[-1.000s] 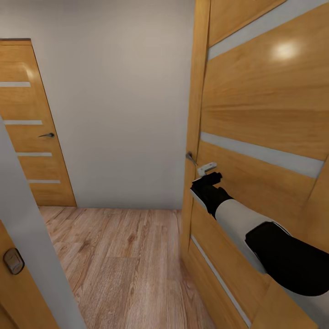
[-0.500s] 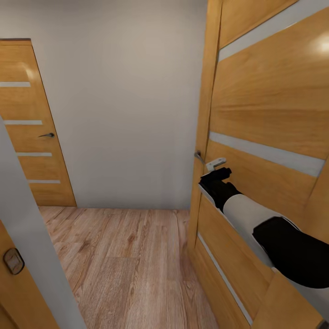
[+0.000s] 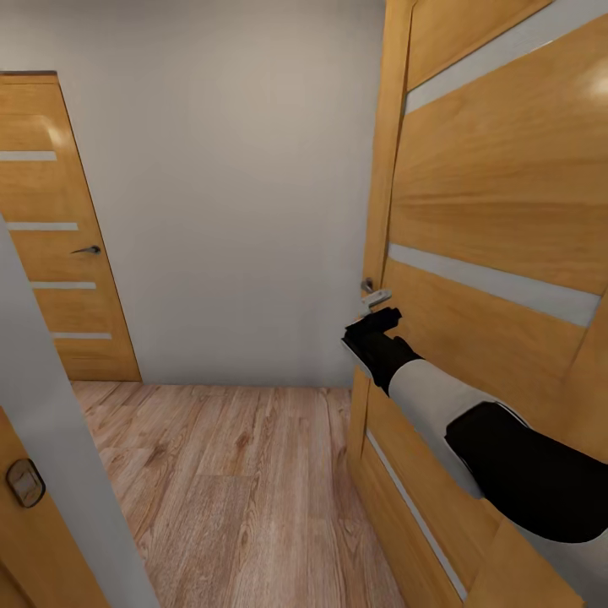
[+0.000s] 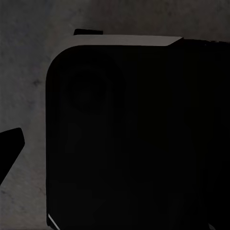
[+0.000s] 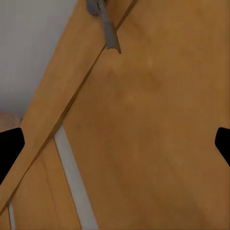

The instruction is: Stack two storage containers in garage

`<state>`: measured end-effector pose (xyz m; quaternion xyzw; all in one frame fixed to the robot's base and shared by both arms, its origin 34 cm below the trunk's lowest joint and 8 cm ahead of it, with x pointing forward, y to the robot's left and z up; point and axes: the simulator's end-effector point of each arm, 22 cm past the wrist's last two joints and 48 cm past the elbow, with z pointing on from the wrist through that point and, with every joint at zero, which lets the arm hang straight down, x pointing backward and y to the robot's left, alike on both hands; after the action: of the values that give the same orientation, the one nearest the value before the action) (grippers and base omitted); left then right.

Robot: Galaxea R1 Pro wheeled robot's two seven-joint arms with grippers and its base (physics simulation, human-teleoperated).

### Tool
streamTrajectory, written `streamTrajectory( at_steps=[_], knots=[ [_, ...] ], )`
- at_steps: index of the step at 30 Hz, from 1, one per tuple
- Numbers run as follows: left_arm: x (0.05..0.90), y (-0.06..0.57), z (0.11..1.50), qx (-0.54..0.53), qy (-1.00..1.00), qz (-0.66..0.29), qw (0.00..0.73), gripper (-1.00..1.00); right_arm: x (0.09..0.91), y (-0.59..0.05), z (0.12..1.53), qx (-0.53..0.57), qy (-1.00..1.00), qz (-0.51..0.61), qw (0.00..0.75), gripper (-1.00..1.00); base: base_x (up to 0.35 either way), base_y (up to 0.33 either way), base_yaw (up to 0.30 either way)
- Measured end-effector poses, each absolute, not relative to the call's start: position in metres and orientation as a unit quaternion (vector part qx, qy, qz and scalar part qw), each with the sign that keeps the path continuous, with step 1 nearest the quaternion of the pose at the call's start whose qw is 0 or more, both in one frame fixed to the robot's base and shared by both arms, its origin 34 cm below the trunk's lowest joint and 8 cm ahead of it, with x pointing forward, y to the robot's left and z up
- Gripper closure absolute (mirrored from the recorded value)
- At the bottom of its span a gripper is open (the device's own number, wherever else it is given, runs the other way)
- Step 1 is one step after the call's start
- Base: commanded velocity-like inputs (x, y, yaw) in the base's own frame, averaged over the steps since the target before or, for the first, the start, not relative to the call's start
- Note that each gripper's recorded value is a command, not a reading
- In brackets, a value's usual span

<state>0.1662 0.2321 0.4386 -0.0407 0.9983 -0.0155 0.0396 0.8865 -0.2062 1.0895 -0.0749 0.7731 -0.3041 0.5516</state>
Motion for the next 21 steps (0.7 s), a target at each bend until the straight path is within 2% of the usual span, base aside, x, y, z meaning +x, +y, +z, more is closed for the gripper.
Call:
streamTrajectory(
  at_steps=[21],
  knots=[
    [0.1662, 0.2331, 0.4386, -0.041, 0.998, -0.015, 0.039, -1.00, 0.8900, -0.1963, 1.0878, -0.070, 0.772, -0.274, 0.569, -1.00, 0.000, 0.000, 0.000]
  ],
)
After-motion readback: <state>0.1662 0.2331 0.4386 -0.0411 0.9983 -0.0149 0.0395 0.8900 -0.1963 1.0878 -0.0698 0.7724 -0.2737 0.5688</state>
